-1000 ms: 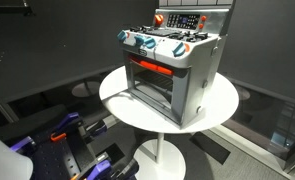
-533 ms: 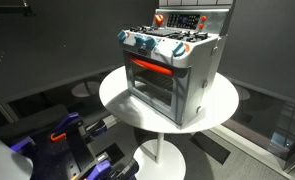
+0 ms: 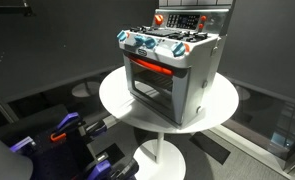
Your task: Press the top right orange button on the stove
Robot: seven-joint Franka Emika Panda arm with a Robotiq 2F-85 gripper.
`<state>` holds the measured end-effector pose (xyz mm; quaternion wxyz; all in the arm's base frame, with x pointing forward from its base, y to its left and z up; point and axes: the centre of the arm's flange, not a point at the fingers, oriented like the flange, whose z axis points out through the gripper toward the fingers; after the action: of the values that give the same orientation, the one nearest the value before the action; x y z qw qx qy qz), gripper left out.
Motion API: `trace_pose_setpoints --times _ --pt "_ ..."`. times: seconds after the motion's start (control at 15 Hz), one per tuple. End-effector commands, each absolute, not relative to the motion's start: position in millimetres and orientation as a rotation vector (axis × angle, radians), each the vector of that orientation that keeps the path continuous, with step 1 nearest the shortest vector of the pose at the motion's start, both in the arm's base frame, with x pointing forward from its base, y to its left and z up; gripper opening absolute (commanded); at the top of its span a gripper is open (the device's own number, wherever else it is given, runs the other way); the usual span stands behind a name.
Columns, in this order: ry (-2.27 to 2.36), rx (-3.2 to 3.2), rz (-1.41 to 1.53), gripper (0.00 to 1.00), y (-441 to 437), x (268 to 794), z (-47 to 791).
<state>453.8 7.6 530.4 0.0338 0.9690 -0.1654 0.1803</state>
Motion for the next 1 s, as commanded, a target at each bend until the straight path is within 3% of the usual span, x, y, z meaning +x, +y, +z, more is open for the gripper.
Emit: trace_pose_setpoints --times 0.0,0.93 --pt "-0.563 2.922 0.589 1.00 -19 483 532" --pt "-0.555 2.929 0.632 1.00 -33 489 511"
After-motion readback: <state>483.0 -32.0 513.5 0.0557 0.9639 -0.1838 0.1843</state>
